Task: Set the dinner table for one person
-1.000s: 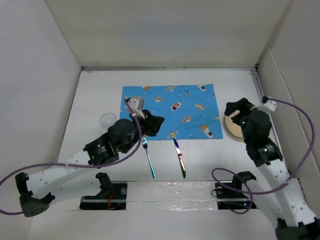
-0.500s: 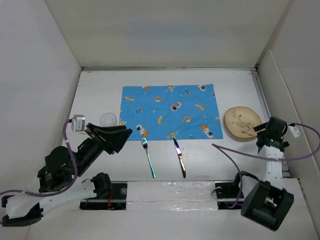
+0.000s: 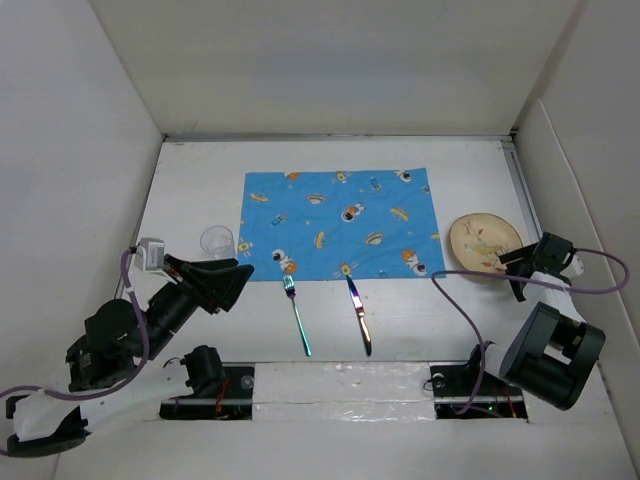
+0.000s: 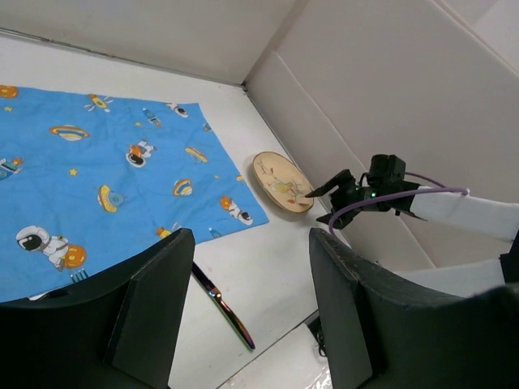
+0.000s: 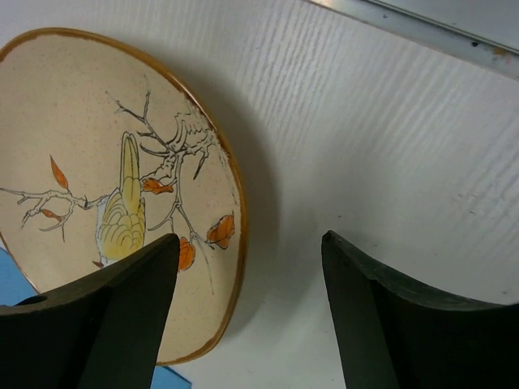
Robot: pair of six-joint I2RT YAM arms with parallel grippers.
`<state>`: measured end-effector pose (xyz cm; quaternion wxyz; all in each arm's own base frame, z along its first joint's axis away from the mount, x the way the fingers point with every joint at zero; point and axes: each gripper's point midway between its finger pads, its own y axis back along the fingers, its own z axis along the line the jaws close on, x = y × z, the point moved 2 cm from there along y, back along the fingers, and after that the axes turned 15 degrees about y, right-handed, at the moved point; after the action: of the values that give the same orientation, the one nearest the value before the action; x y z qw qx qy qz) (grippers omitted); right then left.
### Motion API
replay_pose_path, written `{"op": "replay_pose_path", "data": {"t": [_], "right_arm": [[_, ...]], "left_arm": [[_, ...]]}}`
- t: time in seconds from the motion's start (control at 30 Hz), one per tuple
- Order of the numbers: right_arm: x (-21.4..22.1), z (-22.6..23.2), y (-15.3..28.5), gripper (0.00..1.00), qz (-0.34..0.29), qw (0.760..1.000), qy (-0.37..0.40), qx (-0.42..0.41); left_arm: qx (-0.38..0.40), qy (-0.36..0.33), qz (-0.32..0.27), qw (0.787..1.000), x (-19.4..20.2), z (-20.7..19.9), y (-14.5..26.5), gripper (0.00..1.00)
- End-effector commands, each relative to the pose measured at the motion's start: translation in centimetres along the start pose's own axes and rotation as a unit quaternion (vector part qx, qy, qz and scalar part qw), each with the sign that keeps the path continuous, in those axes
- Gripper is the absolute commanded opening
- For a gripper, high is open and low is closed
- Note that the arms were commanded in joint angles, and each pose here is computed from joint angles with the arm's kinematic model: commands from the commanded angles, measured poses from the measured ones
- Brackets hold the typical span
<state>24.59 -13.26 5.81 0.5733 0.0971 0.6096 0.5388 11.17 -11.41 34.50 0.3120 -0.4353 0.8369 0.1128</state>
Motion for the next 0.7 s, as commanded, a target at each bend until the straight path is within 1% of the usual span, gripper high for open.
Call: {"op": "replay_pose_path", "data": {"t": [0.0, 0.03, 0.07, 0.13, 0.23, 0.27, 0.3, 0.33, 0.37, 0.4, 0.47, 0.53, 0.57, 0.63, 0.67], "right_arm": [[-2.0, 2.1, -0.3, 0.75, -0.022, 0.998, -0.010, -0.050], [-1.5, 2.4, -0.6, 0.74, -0.005, 0.998, -0.009, -0.058], [-2.0, 3.0, -0.8, 0.71, -0.003, 0.998, -0.007, -0.067], [-1.7, 3.0, -1.2, 0.70, 0.009, 0.998, -0.005, -0.064], [-2.6, 3.2, -1.6, 0.65, 0.009, 0.998, -0.003, -0.063], [-3.6, 2.8, -2.2, 0.61, 0.012, 0.999, -0.006, -0.053], [-3.6, 2.8, -2.2, 0.61, 0.012, 0.999, -0.006, -0.053], [-3.8, 2.6, -2.5, 0.59, 0.016, 0.999, -0.007, -0.050], [-3.3, 2.6, -2.8, 0.54, 0.031, 0.998, -0.004, -0.049], [-3.8, 2.4, -2.9, 0.51, 0.031, 0.998, -0.009, -0.049], [-4.1, 2.1, -3.0, 0.42, 0.031, 0.997, -0.022, -0.060], [-4.1, 1.9, -3.1, 0.41, 0.029, 0.997, -0.029, -0.069], [-4.2, 1.8, -3.1, 0.36, 0.029, 0.996, -0.033, -0.073], [-4.1, 1.9, -3.2, 0.35, 0.037, 0.996, -0.025, -0.076], [-4.0, 2.0, -3.1, 0.33, 0.039, 0.996, -0.022, -0.081]], "left_arm": [[-0.008, -0.007, -0.002, 1.000, 0.1, 0.2, -0.3, 0.56], [-0.009, -0.008, -0.002, 1.000, 0.1, 0.2, -0.4, 0.56], [-0.015, -0.012, 0.001, 1.000, 0.3, 0.4, -0.5, 0.56], [-0.017, -0.011, -0.001, 1.000, 0.2, 0.5, -0.5, 0.56], [-0.023, -0.001, -0.018, 1.000, -0.5, 0.8, -0.1, 0.56], [-0.023, 0.005, -0.025, 0.999, -0.8, 0.9, 0.2, 0.56], [-0.023, 0.005, -0.025, 0.999, -0.8, 0.9, 0.2, 0.56], [-0.023, 0.009, -0.033, 0.999, -1.1, 1.1, 0.5, 0.55], [-0.022, 0.011, -0.036, 0.999, -1.3, 1.1, 0.6, 0.55], [-0.023, 0.013, -0.040, 0.999, -1.4, 1.1, 0.6, 0.55], [-0.030, 0.015, -0.047, 0.998, -1.7, 1.4, 0.8, 0.55], [-0.035, 0.016, -0.046, 0.998, -1.6, 1.6, 0.7, 0.55], [-0.036, 0.015, -0.047, 0.998, -1.6, 1.6, 0.7, 0.55], [-0.041, 0.013, -0.045, 0.998, -1.5, 1.7, 0.6, 0.54], [-0.044, 0.011, -0.043, 0.998, -1.4, 1.7, 0.4, 0.54]]}}
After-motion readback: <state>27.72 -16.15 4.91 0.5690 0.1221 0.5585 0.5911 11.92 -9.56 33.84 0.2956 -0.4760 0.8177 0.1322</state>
